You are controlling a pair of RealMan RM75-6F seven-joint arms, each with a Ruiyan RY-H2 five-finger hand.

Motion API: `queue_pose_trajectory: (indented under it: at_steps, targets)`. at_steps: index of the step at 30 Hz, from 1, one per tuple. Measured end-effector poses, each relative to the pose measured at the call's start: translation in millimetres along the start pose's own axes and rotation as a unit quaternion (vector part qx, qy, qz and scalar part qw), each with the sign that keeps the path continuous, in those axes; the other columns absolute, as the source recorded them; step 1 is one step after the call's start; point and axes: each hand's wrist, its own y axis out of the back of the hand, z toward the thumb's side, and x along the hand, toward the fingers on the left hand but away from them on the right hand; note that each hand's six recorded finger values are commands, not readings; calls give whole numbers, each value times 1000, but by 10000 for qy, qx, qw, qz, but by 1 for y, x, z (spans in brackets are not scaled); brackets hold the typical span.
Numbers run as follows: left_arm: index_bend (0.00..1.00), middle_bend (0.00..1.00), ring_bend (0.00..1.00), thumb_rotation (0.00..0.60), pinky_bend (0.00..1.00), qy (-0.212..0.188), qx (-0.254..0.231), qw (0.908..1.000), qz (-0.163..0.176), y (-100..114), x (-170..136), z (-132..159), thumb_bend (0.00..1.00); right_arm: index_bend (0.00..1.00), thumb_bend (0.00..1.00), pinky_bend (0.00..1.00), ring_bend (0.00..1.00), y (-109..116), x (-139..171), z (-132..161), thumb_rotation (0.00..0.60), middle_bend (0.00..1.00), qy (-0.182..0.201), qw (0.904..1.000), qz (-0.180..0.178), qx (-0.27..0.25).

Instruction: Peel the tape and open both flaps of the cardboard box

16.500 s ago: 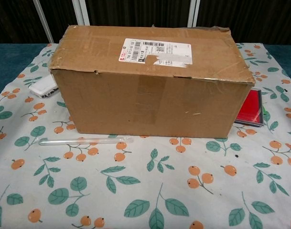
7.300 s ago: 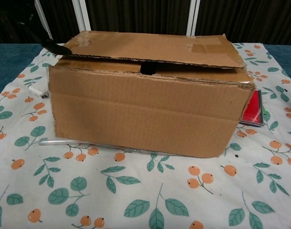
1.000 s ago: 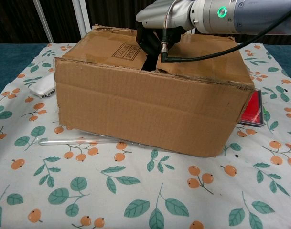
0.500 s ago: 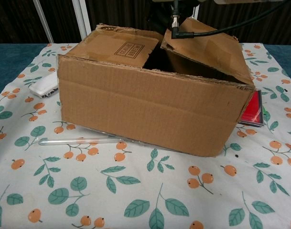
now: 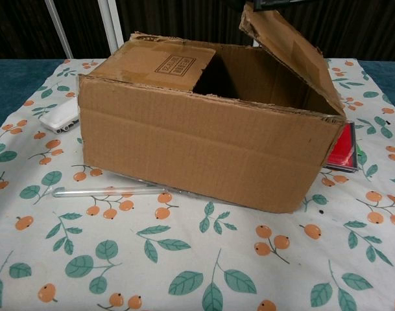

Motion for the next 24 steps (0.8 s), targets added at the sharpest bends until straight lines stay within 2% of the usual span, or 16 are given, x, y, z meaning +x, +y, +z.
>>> queue_pose_trajectory:
  at_steps: [13,24]
  targets:
    - [0,0,0,600,0,-8,-30,10000,-17,0,-1,1,192,653,1000,376,351,3,25,-31,600,567,-378,9984,268,331]
    - [0,0,0,600,0,13,-42,10000,-27,-1,-1,1,192,653,1000,376,348,10,37,-51,600,562,-619,9962,316,526]
